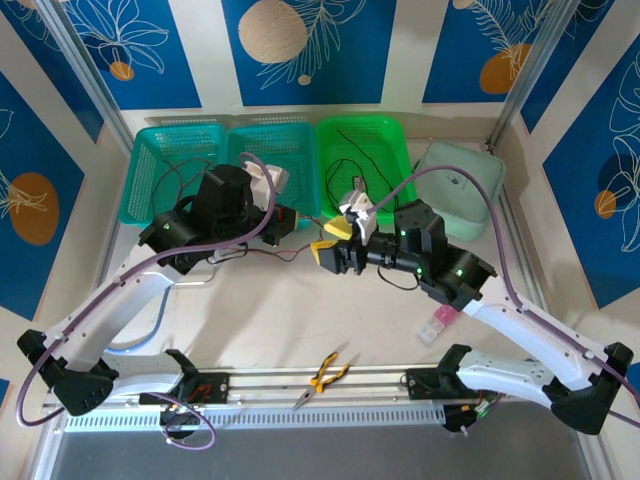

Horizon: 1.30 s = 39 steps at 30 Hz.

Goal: Untangle the cables

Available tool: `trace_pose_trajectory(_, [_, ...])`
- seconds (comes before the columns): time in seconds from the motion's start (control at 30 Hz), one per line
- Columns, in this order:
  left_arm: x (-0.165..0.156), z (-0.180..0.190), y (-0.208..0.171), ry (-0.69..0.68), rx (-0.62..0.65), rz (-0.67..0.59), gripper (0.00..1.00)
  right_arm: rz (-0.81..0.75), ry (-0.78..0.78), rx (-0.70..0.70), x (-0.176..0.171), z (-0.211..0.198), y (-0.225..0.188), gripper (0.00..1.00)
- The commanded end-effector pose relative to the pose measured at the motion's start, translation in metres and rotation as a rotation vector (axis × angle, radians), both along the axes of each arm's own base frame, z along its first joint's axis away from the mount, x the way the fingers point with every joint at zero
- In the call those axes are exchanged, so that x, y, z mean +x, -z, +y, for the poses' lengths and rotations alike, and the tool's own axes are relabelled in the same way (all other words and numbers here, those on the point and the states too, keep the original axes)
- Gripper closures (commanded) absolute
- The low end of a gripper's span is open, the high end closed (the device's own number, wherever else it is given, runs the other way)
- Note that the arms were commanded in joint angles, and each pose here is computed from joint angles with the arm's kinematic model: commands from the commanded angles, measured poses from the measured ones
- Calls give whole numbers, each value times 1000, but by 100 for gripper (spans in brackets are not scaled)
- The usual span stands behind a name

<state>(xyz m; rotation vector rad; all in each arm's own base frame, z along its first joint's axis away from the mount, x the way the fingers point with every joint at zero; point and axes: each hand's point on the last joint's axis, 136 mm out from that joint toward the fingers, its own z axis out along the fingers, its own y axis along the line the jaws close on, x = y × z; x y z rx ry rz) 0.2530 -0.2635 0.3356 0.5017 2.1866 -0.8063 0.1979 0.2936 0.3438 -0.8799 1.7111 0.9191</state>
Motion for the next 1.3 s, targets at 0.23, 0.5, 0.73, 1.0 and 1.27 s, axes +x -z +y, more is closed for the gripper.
trace_pose_trajectory(0.23, [-2,-3,-7,10,-52,11,100,-161,35,-68,43,15,-14,41])
trace_pose_trajectory(0.5, [-4,0,-8,8,-52,9,100,-118,69,-46,65,9,-17,50])
trace_pose_trajectory(0.73, [-5,-2,-10,12,-59,7,100,-89,64,-46,71,13,-14,56])
trace_pose_trajectory(1.0, [-5,-1,-14,10,-64,2,100,-60,95,-63,82,17,-8,85])
trace_pose_trajectory(1.27, [-2,7,-14,-23,-50,-9,100,-99,206,-41,88,-1,-27,100])
